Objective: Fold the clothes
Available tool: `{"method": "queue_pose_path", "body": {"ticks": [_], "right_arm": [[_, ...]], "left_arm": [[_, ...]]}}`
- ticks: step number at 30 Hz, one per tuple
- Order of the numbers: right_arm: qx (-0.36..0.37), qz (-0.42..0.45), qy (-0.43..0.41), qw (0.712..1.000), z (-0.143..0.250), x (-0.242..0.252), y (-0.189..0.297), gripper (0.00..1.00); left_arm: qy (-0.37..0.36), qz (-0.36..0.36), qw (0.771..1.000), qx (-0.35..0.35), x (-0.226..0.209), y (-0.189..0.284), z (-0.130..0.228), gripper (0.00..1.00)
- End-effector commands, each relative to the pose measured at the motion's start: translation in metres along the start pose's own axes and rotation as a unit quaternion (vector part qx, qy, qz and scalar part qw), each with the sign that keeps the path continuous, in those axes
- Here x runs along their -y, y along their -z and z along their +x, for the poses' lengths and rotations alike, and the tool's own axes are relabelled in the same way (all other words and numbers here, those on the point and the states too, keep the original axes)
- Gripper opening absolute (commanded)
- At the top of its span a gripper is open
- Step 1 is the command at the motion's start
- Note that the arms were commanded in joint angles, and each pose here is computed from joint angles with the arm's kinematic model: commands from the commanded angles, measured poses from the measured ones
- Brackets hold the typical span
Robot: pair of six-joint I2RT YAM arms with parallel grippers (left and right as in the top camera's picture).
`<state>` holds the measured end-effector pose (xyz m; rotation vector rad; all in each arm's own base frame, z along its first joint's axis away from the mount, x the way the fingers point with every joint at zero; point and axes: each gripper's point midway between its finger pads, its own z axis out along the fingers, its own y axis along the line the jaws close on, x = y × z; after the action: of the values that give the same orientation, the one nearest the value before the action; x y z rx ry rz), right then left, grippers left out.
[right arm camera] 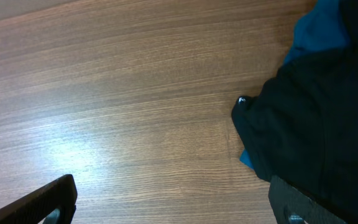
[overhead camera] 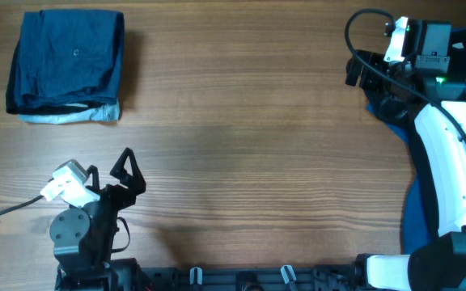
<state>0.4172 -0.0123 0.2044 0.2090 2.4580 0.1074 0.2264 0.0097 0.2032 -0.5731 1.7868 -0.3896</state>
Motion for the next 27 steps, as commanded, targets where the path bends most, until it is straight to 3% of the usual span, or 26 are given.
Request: {"method": "queue_pose_path", "body": {"ticks": [1, 9, 17, 27], "right_arm": [[-0.008, 0.006, 0.003, 1.000, 0.005, 0.001, -0.006, 1.00], [-0.008, 0.006, 0.003, 1.000, 0.005, 0.001, -0.006, 1.00], [-0.008, 0.006, 0.003, 1.000, 0.005, 0.001, -0.006, 1.00], [-0.008, 0.006, 0.003, 1.000, 0.004, 0.001, -0.006, 1.00]], "left_arm": [[-0.004, 0.000, 1.000, 0.010, -0.002, 0.002, 0.000, 1.00], [-0.004, 0.009, 1.000, 0.024, 0.003, 0.003, -0.007, 1.00], [-0.010, 0.080, 0.992, 0.092, 0.034, 0.015, -0.039, 1.00], [-0.018, 0.130, 0.983, 0.131, 0.039, 0.016, -0.034, 1.00]]}}
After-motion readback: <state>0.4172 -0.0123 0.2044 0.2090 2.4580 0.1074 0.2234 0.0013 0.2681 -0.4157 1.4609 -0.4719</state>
